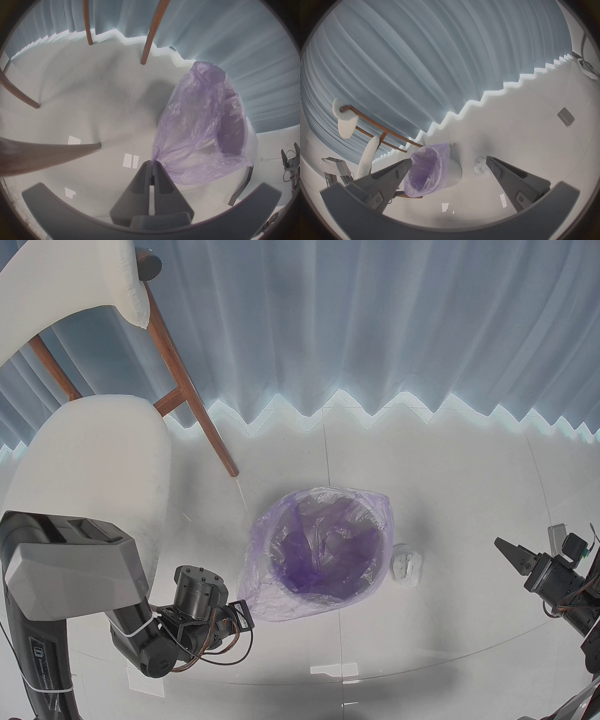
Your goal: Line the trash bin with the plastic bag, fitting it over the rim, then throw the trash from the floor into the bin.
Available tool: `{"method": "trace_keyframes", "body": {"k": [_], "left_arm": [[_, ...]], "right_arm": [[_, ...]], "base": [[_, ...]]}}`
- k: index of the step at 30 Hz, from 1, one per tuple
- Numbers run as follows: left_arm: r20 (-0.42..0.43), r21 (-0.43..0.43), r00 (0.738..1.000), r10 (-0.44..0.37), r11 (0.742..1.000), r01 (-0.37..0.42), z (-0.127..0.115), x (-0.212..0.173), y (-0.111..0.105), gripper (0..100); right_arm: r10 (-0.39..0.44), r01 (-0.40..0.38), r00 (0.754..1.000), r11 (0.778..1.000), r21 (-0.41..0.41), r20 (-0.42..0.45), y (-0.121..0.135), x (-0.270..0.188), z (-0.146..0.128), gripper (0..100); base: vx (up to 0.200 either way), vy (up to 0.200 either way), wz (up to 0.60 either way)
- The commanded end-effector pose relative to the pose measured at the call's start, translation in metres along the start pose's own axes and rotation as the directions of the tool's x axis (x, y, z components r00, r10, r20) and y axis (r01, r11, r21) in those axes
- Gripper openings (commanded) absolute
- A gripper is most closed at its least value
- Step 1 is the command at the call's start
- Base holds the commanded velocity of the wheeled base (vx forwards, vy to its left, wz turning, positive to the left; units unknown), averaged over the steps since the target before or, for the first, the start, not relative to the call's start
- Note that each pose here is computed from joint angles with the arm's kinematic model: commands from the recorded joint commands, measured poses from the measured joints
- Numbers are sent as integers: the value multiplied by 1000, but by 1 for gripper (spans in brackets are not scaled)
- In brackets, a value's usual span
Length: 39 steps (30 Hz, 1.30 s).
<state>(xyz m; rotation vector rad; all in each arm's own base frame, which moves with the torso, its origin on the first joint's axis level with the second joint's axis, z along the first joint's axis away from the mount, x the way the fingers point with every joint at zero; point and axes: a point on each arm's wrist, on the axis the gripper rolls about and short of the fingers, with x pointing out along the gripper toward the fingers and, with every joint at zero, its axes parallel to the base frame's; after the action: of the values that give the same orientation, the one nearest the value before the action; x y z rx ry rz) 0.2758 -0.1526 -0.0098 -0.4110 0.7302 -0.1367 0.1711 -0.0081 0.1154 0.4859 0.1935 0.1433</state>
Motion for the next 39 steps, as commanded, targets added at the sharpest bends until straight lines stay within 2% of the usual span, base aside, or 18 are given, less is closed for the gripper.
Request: {"method": "trace_keyframes", "body": {"k": [1, 8, 10, 11, 13, 14, 15, 18, 19, 20, 23, 28, 32, 33, 39], "left_arm": [[-14, 26, 999, 41, 999, -40, -7, 20, 13, 0], [21, 54, 999, 39, 998, -40, -3, 35, 15, 0], [27, 56, 999, 26, 998, -28, -1, 35, 11, 0], [24, 61, 999, 21, 998, -22, -3, 33, 9, 0], [24, 72, 1000, 6, 997, -8, -5, 30, 4, 0], [24, 72, 1000, 6, 997, -8, -5, 30, 4, 0], [33, 81, 999, -16, 997, 13, -6, 26, -1, 0], [32, 111, 999, -29, 993, 25, -14, 23, 0, 0], [32, 118, 999, -31, 993, 27, -15, 23, 0, 0], [43, 146, 999, -33, 989, 26, -15, 25, 3, 0], [61, 195, 998, -33, 981, 20, -15, 31, 7, 0], [77, 209, 996, -48, 977, 31, -15, 29, 6, 0], [68, 219, 996, -53, 975, 37, -18, 24, 4, 0], [69, 226, 996, -63, 973, 45, -18, 22, 1, 0], [95, 268, 991, -92, 961, 64, -18, 18, -2, 0]], "right_arm": [[-18, 18, 999, 1000, 8, -36, -2, -2, -6, 100], [-15, 16, 999, 1000, 10, -42, -2, -2, -7, 100], [40, -39, 997, 999, 8, -73, 8, 2, -11, 100], [85, -84, 990, 996, 13, -113, 16, 4, -17, 100], [104, -98, 976, 994, 42, -190, 22, 8, -28, 100], [104, -98, 976, 994, 42, -190, 22, 8, -28, 100], [129, -107, 958, 989, 98, -257, 33, 17, -36, 100], [116, -56, 939, 981, 187, -324, 50, 36, -44, 100], [111, -50, 937, 981, 189, -331, 52, 39, -45, 100], [73, 1, 933, 979, 204, -353, 58, 53, -50, 100], [19, 53, 931, 981, 184, -366, 60, 77, -60, 100], [32, 30, 937, 984, 174, -347, 64, 108, -67, 100], [16, 31, 930, 992, 123, -368, 61, 130, -79, 100], [7, 30, 924, 996, 89, -383, 58, 137, -87, 100], [11, -2, 939, 1000, 26, -344, 54, 157, -98, 100]], "base": [[0, 0, 0], [0, 0, 0], [0, 0, 0], [0, 0, 0], [0, 0, 0], [0, 0, 0], [0, 0, 0], [0, 0, 0], [0, 0, 0], [0, 0, 0], [0, 0, 0], [0, 0, 0], [0, 0, 0], [0, 0, 0], [0, 0, 0]]}}
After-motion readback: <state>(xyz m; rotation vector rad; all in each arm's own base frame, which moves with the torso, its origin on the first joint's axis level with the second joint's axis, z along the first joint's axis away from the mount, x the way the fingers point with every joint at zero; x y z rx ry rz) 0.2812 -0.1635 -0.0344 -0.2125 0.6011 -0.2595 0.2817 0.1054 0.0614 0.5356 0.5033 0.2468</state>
